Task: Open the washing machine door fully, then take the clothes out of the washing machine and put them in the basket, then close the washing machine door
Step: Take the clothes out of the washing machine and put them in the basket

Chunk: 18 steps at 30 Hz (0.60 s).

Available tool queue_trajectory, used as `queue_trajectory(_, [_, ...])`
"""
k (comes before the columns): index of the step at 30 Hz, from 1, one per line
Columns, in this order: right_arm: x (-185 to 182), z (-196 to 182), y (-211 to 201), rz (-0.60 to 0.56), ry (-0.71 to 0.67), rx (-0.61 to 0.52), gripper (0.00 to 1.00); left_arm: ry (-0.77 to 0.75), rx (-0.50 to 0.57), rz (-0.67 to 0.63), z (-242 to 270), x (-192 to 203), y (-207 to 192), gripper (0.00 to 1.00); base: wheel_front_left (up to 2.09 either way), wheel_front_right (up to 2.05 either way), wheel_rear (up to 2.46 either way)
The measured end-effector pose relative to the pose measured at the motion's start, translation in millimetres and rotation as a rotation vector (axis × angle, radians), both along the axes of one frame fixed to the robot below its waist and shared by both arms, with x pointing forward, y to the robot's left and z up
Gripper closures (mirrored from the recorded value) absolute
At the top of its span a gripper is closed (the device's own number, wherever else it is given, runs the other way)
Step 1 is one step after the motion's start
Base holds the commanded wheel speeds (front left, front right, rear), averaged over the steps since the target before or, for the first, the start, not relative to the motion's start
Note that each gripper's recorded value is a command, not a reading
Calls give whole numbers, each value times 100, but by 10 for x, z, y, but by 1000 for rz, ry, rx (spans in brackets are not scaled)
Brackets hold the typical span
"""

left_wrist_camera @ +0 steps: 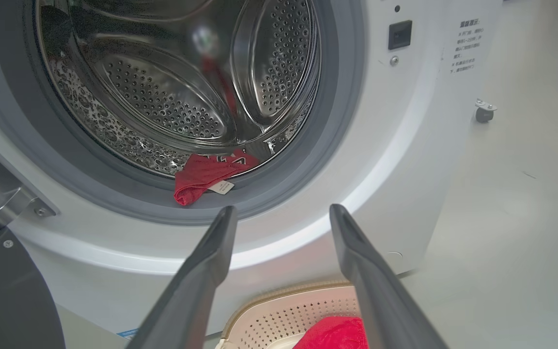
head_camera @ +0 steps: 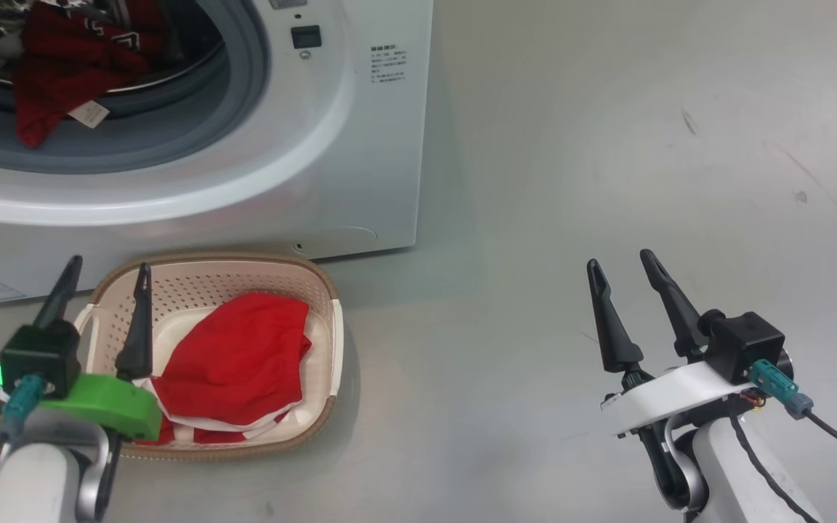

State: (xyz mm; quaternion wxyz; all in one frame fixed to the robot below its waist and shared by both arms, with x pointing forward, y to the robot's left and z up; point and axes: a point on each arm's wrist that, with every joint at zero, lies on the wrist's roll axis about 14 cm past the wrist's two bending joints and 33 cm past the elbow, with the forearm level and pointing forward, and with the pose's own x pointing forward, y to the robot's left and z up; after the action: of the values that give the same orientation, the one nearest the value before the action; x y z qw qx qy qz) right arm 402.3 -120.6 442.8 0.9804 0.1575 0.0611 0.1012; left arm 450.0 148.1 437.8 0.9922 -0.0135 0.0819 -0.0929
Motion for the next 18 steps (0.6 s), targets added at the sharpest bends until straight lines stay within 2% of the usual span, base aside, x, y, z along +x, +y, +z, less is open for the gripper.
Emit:
queue_trajectory(9, [121,-122,-144,-45,27,-3,0,7,78,-61,34,672,-15,0,0,0,0])
queue_trajectory(18, [210,-240,-322,-98,54,-12,0,113,208,-78,-202,1240,99,0,0,0,0])
